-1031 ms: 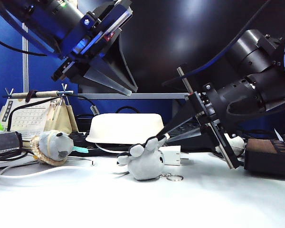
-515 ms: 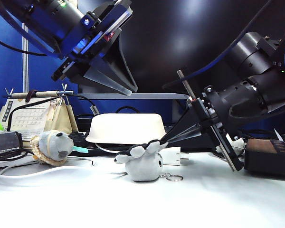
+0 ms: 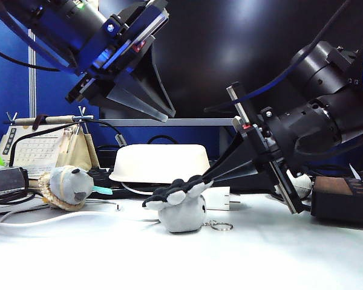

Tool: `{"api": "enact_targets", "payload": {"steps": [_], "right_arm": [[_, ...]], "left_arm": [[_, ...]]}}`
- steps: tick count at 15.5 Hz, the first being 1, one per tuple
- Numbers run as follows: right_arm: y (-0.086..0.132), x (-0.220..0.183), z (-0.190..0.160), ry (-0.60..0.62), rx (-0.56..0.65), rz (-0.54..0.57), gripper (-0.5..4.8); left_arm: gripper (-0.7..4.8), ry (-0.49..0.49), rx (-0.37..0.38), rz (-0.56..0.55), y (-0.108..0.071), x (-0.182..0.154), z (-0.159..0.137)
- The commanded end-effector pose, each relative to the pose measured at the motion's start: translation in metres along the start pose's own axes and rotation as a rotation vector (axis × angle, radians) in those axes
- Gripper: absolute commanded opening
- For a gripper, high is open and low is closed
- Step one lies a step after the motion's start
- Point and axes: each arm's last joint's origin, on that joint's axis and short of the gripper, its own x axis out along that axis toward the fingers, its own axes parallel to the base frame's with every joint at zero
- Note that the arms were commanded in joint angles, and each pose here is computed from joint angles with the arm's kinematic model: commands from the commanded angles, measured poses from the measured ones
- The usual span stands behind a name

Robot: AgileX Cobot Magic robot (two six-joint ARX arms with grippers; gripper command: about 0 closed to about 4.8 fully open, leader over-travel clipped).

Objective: Place the tilting octopus upright.

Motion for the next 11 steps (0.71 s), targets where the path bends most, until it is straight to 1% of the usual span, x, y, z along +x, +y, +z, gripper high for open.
{"api": "enact_targets", "payload": {"steps": [1,4,7,11], "right_arm": [[0.0031,-0.0001,0.0022,-0.009,-0.064,0.019,-0.03],[0.005,-0.0006,0.0035,-0.02,-0.156,0.028,-0.03],[0.0085,-0.0022,0.0038,-0.018,-0.3,0.048,-0.03],[0.0086,-0.0022,0.0038,-0.022,-0.546,0.05,-0.03]], "left_arm": [[0.76,-0.005,0.005,-0.007,-0.0004,-0.0005,0.0013],[0.76,0.007,0.002,-0.003,-0.0002,-0.0005,0.0001],[0.76,0.008,0.002,-0.003,-0.0002,-0.0005,0.0],[0.76,0.01,0.001,-0.003,-0.0002,-0.0005,-0.0001]]}}
